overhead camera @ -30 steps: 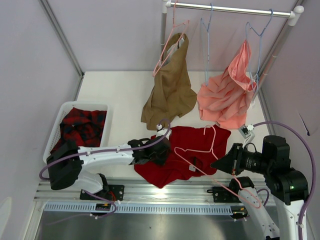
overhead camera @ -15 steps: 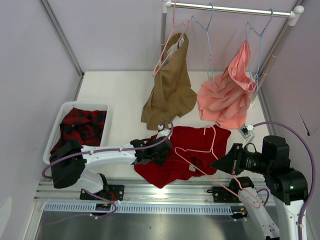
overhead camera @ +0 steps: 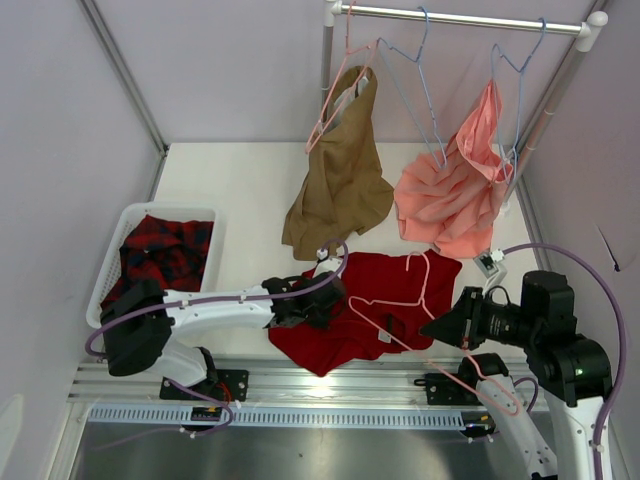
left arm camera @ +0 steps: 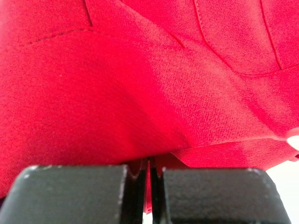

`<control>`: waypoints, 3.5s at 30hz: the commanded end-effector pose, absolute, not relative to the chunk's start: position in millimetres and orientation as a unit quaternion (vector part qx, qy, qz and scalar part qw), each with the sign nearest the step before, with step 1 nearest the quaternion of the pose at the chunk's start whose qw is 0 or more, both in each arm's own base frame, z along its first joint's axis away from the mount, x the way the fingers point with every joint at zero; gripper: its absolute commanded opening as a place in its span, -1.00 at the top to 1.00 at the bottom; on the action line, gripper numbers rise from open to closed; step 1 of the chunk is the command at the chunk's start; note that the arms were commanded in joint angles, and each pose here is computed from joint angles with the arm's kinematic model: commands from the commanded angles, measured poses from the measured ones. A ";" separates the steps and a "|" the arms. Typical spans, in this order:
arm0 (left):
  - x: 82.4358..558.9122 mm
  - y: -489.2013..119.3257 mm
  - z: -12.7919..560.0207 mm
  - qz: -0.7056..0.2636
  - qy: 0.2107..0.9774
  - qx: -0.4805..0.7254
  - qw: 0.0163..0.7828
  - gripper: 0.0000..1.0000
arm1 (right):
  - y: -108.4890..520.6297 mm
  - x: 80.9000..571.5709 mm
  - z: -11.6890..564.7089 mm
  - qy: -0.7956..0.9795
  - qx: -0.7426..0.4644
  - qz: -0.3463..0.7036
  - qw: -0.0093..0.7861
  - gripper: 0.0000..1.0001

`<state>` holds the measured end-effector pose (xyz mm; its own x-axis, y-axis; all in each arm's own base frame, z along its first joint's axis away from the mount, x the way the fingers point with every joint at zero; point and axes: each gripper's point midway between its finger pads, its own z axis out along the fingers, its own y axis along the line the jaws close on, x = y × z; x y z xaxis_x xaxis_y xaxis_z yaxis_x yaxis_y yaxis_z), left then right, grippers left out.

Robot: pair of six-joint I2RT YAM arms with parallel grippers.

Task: Place the skirt on the hanger

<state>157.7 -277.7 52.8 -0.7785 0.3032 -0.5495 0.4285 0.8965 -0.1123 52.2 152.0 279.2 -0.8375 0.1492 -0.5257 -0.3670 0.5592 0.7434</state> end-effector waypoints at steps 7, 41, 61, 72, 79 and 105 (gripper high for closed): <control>159.4 -293.7 90.9 -0.174 0.920 0.183 0.299 1.00 | 161.5 46.4 275.3 0.818 -0.081 0.505 0.263 1.00; 147.4 -277.7 104.0 -0.302 0.881 0.094 0.351 1.00 | 179.3 66.2 214.7 0.777 -0.056 0.582 0.235 1.00; 141.8 -255.7 85.8 -0.333 0.867 0.051 0.368 0.79 | 183.6 72.4 188.5 0.769 -0.056 0.597 0.220 1.00; 143.2 -245.2 89.3 -0.311 0.874 0.037 0.371 0.44 | 185.0 72.8 172.3 0.777 -0.061 0.591 0.209 1.00; 140.8 -234.6 87.4 -0.280 0.889 0.027 0.360 0.67 | 184.3 76.2 170.4 0.784 -0.060 0.581 0.213 1.00; 150.8 -242.8 87.1 -0.260 0.891 0.030 0.371 0.82 | 178.3 73.3 229.9 0.778 -0.060 0.565 0.267 1.00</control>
<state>139.6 -230.3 64.2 -0.7632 -0.0973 -0.6387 0.2329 0.8807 -0.4125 80.8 175.1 210.1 -0.8608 0.2171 -0.4604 -0.3492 0.4061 0.8445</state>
